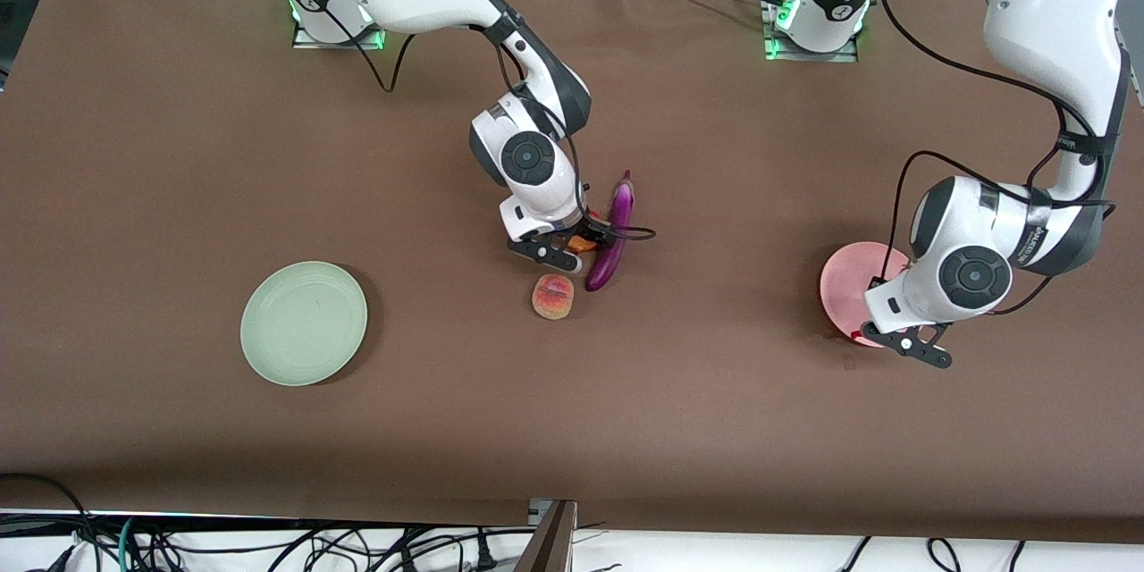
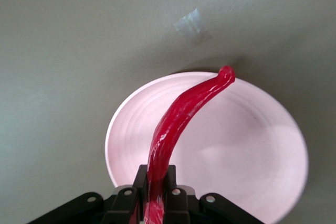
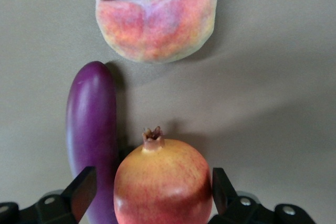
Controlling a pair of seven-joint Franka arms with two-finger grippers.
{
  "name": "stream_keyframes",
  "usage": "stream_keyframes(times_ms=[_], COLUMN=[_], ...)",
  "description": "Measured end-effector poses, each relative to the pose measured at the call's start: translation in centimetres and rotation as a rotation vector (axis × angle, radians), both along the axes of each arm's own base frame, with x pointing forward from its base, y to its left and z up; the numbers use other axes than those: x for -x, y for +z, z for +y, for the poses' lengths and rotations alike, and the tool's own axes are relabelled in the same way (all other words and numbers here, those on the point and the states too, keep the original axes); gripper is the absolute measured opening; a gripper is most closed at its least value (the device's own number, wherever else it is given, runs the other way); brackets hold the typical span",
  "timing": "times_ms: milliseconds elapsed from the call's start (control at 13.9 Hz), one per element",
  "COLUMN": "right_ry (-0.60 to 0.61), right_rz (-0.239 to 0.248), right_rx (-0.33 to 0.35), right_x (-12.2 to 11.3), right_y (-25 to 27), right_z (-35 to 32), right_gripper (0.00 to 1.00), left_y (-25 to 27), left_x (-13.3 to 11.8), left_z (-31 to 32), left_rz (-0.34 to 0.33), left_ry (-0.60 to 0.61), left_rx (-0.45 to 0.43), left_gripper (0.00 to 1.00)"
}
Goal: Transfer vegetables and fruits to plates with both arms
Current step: 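Place the chili on the pink plate while the right gripper grasps the pomegranate, then carry the pomegranate onto the green plate while the left gripper reaches the eggplant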
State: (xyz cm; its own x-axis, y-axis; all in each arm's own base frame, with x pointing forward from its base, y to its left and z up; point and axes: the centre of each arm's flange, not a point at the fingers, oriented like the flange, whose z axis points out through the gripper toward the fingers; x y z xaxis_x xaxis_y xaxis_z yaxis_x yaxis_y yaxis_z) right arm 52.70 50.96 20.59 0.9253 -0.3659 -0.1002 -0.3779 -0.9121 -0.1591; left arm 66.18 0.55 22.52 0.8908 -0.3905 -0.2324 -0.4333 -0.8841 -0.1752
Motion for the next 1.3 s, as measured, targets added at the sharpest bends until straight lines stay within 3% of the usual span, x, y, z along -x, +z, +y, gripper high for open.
stream_keyframes(times_ms=[144,288,505,865,1082,1298], right_ry=[0.001,0.006,0.019,0.128,0.208,0.271], right_rz=[-0.005,-0.021,-0.006,0.095,0.134,0.155], right_rx=[0.001,0.003,0.032,0.088,0.135,0.145], right_x=[-0.1,-0.6,-2.8,-9.0,-12.6,-15.2], right_y=[0.1,0.6,3.8,13.1,13.4,11.3], right_z=[-0.1,-0.2,-2.4,-15.5,-26.2,-36.9], right_gripper=[0.78,0.76,0.76,0.76,0.76,0.76], left_y=[-1.4,-1.5,-1.2,4.1,7.4,7.5], left_x=[0.4,0.4,0.3,1.0,2.7,6.4], left_z=[0.5,0.4,-0.1,-7.5,-15.8,-25.5], left_rz=[-0.002,-0.005,-0.013,0.022,0.006,0.008], left_ry=[-0.002,-0.005,-0.012,-0.029,-0.01,0.018], left_rx=[0.015,0.018,0.023,0.096,0.163,0.175], left_gripper=[0.16,0.2,0.5,0.99,1.0,1.0])
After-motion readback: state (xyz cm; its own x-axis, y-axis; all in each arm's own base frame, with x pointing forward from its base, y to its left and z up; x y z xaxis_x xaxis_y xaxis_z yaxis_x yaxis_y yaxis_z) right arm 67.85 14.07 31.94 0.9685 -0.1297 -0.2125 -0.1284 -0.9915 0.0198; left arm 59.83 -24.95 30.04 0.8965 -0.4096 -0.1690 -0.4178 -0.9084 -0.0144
